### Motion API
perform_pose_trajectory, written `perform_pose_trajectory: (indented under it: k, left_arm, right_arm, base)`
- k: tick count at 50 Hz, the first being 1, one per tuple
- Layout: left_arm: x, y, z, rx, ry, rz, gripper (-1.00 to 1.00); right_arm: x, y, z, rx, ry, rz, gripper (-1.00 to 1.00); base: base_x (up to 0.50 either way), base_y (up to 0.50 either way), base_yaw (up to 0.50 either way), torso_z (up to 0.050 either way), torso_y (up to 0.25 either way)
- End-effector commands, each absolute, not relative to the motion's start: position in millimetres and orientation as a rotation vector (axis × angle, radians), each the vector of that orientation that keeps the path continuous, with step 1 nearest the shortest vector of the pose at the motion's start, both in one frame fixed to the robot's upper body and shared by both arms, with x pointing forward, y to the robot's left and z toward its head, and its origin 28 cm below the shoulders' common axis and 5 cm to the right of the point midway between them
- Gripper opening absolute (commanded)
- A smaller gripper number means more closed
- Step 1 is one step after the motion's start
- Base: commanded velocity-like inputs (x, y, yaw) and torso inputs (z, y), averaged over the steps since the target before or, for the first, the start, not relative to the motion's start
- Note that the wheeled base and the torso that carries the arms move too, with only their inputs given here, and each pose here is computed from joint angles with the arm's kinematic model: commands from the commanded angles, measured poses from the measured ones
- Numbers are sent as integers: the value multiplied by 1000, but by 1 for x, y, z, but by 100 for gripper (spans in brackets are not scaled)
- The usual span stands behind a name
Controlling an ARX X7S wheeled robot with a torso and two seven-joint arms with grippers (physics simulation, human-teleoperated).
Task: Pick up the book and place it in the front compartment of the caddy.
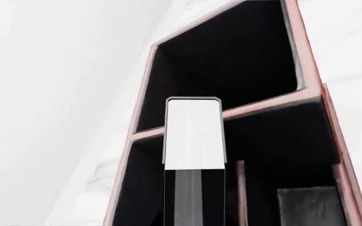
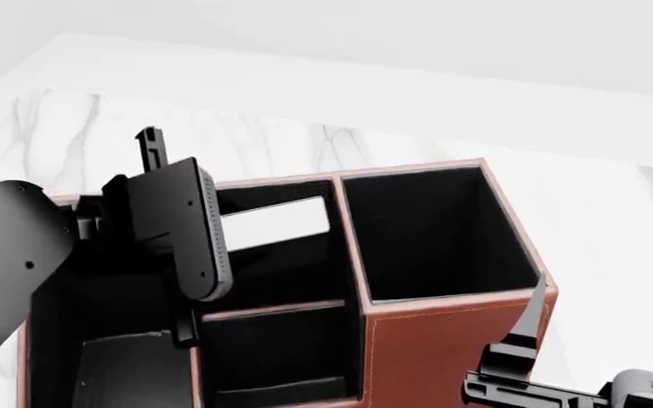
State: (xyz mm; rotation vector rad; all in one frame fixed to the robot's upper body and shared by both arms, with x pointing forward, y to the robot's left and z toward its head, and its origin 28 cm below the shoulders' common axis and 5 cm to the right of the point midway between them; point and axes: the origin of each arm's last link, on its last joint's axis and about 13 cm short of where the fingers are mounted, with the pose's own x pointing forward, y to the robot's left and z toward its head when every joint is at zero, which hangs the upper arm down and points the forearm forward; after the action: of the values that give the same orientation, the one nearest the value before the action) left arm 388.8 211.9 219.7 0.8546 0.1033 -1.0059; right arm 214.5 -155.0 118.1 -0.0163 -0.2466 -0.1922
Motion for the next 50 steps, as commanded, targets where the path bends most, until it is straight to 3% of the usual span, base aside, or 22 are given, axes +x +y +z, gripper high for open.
perform_pose_trajectory:
  k: [1,24,36,37,50]
  left_arm:
    - [395,209,227,799,113,-1049,-100]
    - [434,217,209,744,185,-1048,-100]
    - [435,214,193,671,228,-1086,-100]
    - [435,213,192,665,209,-1036,100]
    - [434,208,190,626,218,-1056,100]
  right_arm:
    - [218,-156,116,-27,-246,-197,100]
    - [224,-158,105,-37,-205,-202,100]
    - [227,-158,100,-37,-194,-207,100]
    - [227,-159,100,-38,-193,-209,100]
    - [226,-159,99,-33,-193,-212,100]
  base:
    - [0,0,0,0,0]
    - [0,0,0,0,1]
    - [0,0,0,1,2]
    - [0,0,0,0,0]
    - [0,0,0,0,0]
